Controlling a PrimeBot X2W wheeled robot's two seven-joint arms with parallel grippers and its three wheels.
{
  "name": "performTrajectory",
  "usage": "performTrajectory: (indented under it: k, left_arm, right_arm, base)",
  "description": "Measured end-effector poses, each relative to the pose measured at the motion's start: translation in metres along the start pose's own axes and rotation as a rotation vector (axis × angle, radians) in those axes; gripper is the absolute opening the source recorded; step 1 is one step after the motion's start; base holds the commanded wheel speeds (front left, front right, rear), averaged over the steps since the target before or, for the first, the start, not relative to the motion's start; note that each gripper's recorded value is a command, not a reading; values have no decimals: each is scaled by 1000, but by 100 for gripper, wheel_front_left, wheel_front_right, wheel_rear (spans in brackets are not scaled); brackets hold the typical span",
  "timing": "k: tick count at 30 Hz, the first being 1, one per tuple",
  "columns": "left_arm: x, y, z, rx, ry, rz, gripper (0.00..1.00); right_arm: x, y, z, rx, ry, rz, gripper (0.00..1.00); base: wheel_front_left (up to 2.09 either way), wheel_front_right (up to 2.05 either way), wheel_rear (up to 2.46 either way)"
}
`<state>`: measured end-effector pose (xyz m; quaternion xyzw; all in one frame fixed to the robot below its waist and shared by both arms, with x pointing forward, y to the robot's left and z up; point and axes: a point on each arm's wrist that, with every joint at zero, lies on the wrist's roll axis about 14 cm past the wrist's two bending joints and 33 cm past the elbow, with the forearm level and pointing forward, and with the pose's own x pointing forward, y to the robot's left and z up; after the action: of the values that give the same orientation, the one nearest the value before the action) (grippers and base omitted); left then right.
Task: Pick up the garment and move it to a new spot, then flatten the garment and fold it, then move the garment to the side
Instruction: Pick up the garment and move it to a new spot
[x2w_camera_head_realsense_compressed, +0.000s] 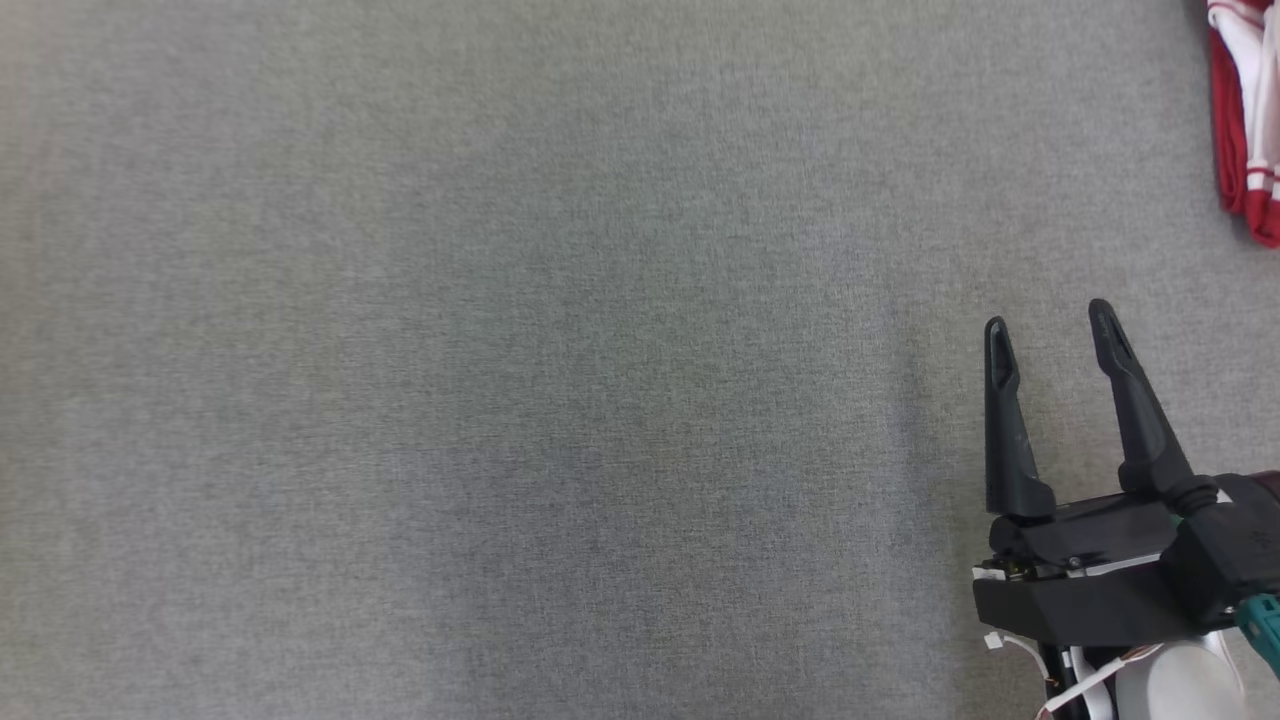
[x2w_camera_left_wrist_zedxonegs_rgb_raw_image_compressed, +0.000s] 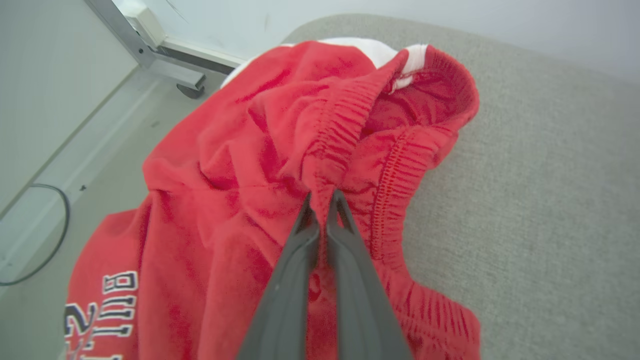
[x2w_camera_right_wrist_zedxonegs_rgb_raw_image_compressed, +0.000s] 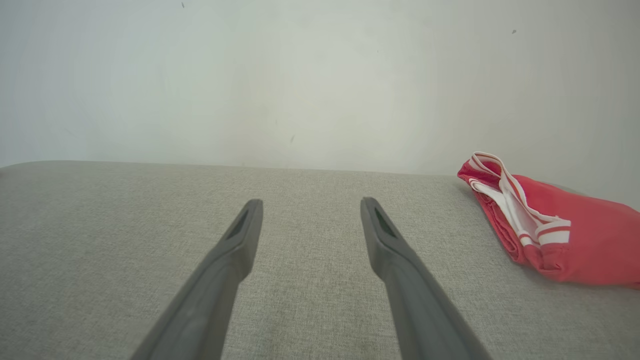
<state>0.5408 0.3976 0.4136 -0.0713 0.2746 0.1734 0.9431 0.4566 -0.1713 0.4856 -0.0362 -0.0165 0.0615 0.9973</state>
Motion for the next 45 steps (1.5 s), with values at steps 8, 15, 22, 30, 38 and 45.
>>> performTrajectory:
  k: [8,15,22,30,38,45]
  left_arm:
    - [-29,-13,101,37,-350,-42,0]
    - [-67,-57,173,89,-558,-153,0]
    - [-136,-165,239,159,-768,-427,0]
    - [-208,-280,248,162,-840,-737,0]
    - [-291,-396,213,151,-822,-1067,0]
    - [-361,-463,171,56,-757,-1314,0]
  right_arm:
    - [-6,7,4,36,-15,14,100]
    - [-18,5,4,74,-22,-5,100]
    - [-44,-8,-15,110,39,-65,100]
    - [-72,-27,-19,140,61,-145,100]
    - [-108,-57,-6,179,26,-262,100]
    - [-135,-79,2,186,-1,-350,100]
  base:
    - [0,0,0]
    - [0,0,0]
    - [0,0,0]
    - [0,0,0]
    - [0,0,0]
    - [0,0,0]
